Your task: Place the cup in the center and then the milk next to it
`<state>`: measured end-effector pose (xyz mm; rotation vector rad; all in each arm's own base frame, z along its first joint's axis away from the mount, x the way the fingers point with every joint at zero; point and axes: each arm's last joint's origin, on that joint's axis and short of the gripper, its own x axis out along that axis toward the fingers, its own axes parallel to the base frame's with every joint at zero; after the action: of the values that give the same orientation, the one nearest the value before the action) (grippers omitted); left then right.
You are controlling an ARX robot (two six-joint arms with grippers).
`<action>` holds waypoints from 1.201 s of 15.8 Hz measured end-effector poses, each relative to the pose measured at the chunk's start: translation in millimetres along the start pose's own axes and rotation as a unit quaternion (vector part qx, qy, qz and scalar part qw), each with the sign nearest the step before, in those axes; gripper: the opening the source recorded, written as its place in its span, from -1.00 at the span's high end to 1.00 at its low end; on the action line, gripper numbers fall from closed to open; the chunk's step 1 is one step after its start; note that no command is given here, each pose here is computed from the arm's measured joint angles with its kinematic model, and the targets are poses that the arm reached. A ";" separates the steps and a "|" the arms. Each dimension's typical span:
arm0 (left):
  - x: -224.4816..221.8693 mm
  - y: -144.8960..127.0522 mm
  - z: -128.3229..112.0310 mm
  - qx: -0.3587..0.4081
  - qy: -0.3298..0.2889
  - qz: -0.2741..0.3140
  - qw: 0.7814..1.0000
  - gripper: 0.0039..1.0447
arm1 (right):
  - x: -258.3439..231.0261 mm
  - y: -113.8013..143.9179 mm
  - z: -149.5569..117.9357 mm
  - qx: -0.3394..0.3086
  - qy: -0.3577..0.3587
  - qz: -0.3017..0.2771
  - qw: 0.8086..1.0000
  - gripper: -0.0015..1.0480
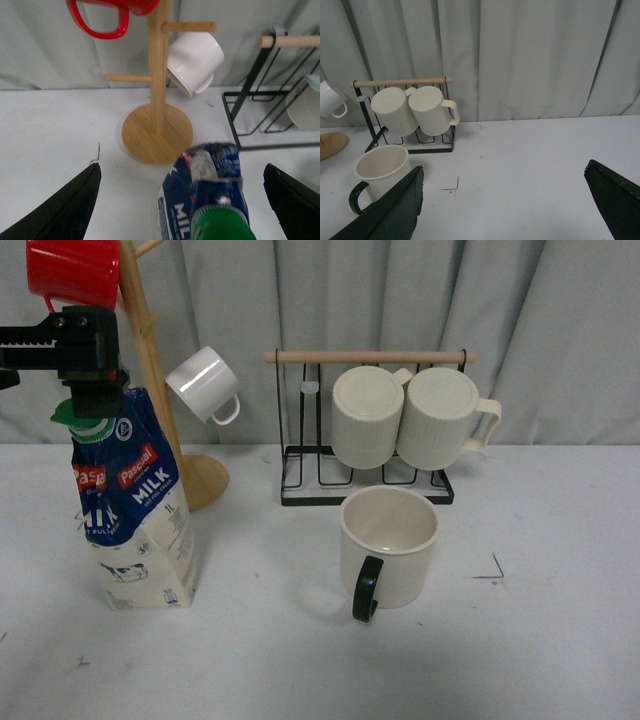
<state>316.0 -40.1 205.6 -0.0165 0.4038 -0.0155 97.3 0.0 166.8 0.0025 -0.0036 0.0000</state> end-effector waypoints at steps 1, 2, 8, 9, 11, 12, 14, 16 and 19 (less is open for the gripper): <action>7.1 -0.7 2.8 -0.007 0.001 0.003 1.000 -0.88 | 0.0 0.0 0.0 0.000 0.000 0.000 1.000 -0.87; 12.6 -1.3 1.6 -0.015 0.005 0.003 1.000 -0.88 | 0.0 0.0 0.0 0.000 0.000 0.000 1.000 -0.87; 25.9 -15.6 -38.0 -0.025 0.057 -0.012 0.998 -0.88 | 0.0 0.0 0.0 0.000 0.000 0.000 1.000 -0.87; 28.4 -17.0 -44.9 -0.026 0.066 -0.013 0.997 -0.88 | 0.0 0.0 0.0 0.000 0.000 0.000 1.000 -0.87; 31.1 -18.2 -57.4 -0.025 0.082 -0.011 0.996 -0.59 | 0.0 0.0 0.0 0.000 0.000 0.000 1.000 -0.87; 31.5 -19.1 -59.4 -0.026 0.083 -0.010 0.996 -0.38 | 0.0 0.0 0.0 0.000 0.000 0.000 1.000 -0.87; 32.3 -19.7 -59.8 -0.029 0.079 -0.010 0.996 0.00 | 0.0 0.0 0.0 0.000 0.000 0.000 1.000 -0.87; 32.1 -20.8 -60.5 -0.029 0.080 -0.011 0.996 0.42 | 0.0 0.0 0.0 0.000 0.000 0.000 1.000 -0.87; 29.6 -24.0 -59.6 -0.024 0.082 -0.008 0.996 0.96 | 0.0 0.0 0.0 0.000 0.000 0.000 1.000 -0.87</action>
<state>319.5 -65.5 139.6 -0.0655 0.5690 -0.0237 97.3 0.0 166.7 0.0025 -0.0032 0.0000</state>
